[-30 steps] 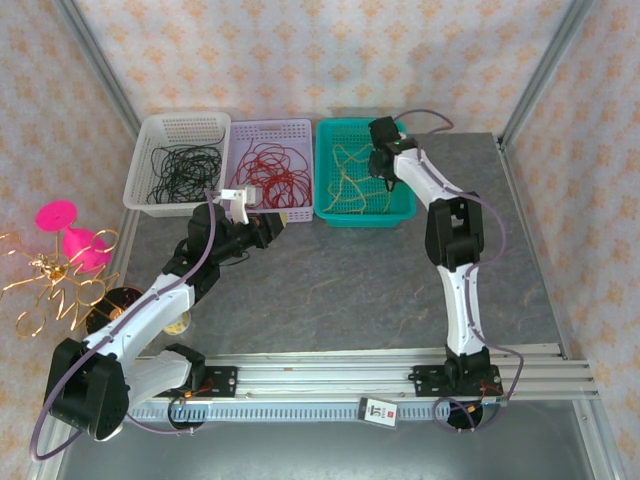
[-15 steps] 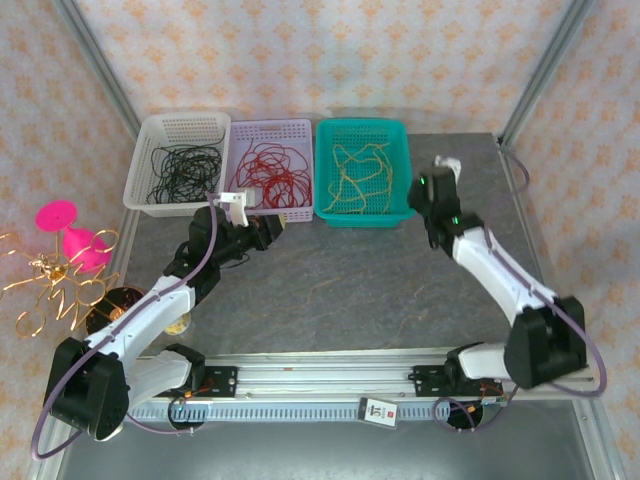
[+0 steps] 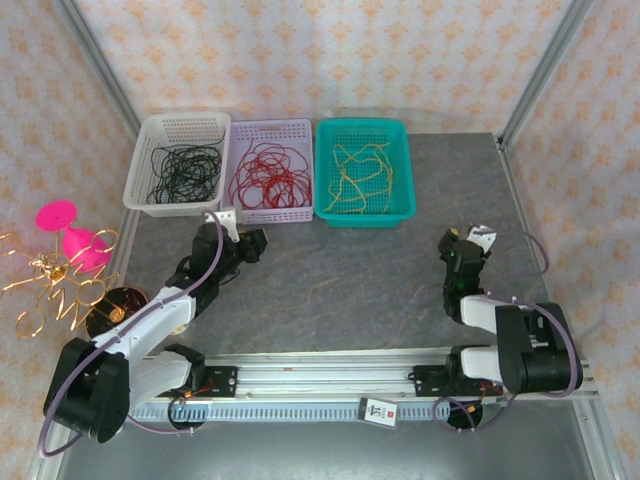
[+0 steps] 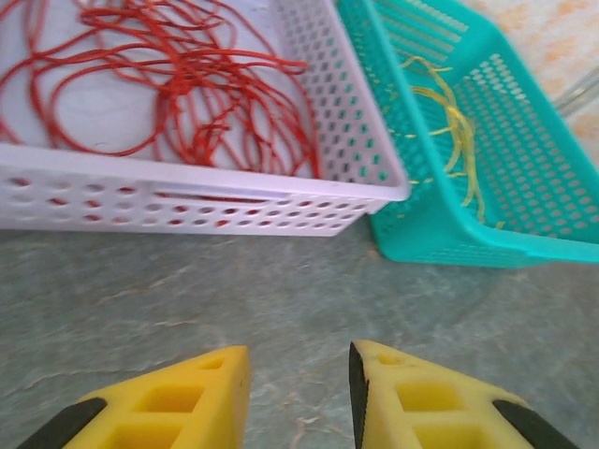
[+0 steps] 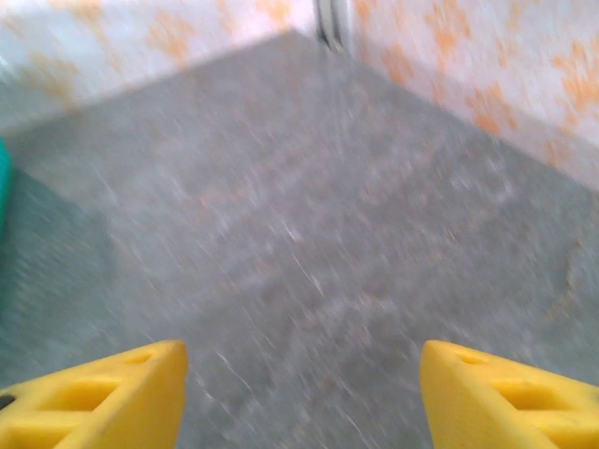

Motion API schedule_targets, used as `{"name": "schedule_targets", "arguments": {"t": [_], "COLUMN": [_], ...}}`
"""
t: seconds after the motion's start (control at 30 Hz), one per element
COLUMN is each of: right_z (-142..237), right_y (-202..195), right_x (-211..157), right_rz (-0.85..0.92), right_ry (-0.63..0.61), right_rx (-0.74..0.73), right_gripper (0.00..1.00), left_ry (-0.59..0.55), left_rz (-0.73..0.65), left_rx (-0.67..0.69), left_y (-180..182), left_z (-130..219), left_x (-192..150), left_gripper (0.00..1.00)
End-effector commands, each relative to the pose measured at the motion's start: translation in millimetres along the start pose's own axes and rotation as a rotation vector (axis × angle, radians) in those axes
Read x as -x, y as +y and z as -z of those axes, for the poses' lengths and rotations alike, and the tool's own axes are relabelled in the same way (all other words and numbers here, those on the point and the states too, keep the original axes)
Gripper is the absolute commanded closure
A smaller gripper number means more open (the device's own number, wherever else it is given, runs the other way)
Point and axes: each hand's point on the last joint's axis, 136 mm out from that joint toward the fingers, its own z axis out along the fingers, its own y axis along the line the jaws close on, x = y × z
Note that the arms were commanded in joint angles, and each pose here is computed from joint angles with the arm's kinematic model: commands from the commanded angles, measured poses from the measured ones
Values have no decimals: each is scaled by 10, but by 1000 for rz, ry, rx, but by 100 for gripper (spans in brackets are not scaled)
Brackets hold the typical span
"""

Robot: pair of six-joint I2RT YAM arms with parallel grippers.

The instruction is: Untangle the cables

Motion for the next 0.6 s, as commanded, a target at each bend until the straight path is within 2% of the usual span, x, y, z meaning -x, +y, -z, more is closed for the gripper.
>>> {"name": "schedule_targets", "arguments": {"t": [0.0,0.13,0.2,0.23,0.3,0.33,0.37,0.43,0.5,0.57], "right_z": [111,77,-80,-130,-116,-130,-118,-120,-123,-121], "right_y": [122,212,204,214,231,228,228,237,245,245], "right_x": [440,338,251,246,269,249,254,254,256,249], "right_rz": [-43,-22,-9,0,5,9,10,12,17,19], "right_ry": [-239,-263,-172,-166,-180,-166,-175,-171,-173,-172], "right_rx": [84,154,108,97,92,87,90,88,90,89], "right_gripper": [33,30,28,27,13,1,0,0,0,0], "left_ry": [-72,-94,-111,-124,-163,-204,-250,-354,-415,-465], "left_rz": [-21,-16,-11,-14,-36,-44,-45,-28,-148,-261], "left_rx": [93,140,176,208,304,385,473,616,633,643], "left_y": [197,307,397,462,632,761,898,1122,1097,1048], "left_z": [85,112,118,129,176,234,315,510,590,654], "left_x": [108,95,80,80,122,187,258,452,613,748], "left_gripper": [65,62,57,52,41,29,23,18,15,8]}}
